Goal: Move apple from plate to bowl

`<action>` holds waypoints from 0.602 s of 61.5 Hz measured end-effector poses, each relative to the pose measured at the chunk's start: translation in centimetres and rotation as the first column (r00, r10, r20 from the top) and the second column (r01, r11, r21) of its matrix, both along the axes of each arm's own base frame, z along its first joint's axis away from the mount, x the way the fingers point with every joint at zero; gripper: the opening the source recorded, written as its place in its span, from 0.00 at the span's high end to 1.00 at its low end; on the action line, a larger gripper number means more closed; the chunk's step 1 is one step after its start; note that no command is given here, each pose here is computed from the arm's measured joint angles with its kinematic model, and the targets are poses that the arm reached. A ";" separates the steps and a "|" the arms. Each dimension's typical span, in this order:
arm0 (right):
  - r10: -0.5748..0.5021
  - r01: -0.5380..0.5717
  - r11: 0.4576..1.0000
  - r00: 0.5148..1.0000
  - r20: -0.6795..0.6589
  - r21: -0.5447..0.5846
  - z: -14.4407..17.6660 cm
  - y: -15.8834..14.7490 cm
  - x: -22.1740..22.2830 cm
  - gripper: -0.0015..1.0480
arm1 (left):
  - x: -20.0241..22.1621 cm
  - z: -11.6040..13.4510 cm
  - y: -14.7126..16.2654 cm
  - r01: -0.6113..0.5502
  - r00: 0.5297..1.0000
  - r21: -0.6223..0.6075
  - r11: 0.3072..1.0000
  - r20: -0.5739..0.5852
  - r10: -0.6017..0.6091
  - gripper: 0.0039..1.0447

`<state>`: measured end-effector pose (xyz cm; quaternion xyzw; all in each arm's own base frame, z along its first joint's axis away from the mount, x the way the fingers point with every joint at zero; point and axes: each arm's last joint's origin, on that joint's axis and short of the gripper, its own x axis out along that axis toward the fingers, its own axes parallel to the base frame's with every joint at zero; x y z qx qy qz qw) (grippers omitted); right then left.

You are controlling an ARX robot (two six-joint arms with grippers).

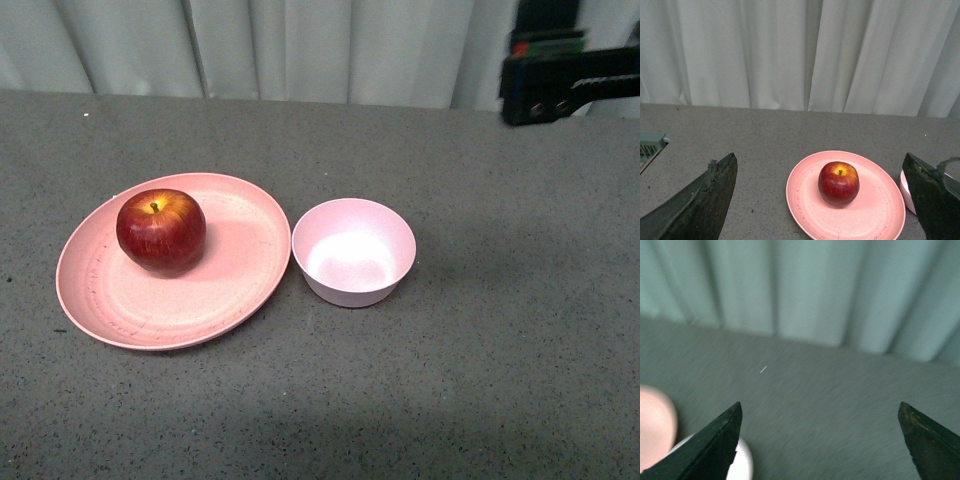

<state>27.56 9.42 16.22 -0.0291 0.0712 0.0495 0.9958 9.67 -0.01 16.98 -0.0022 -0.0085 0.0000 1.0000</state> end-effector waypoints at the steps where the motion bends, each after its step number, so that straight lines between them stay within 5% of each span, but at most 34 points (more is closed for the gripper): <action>1: -0.039 0.039 0.999 0.999 0.036 0.009 0.0 -0.5 -0.6 0.23 | 0.0 0.0 0.0 0.003 1.000 0.000 1.000 0.000 -0.003 0.06; 9: -0.101 0.096 0.994 0.987 0.124 0.046 -0.1 -4.0 -5.2 0.46 | 0.0 0.0 0.0 0.000 1.000 0.000 1.000 0.000 0.000 0.06; 28: -0.097 0.092 0.995 0.988 0.121 0.048 -0.2 -6.7 -9.1 0.97 | 0.0 0.0 0.0 0.002 1.000 0.000 1.000 0.000 -0.002 0.06; 37: -0.096 0.090 0.995 0.988 0.121 0.050 -0.1 -7.5 -10.5 0.99 | 0.0 0.0 0.0 0.002 1.000 0.000 1.000 0.000 -0.002 0.06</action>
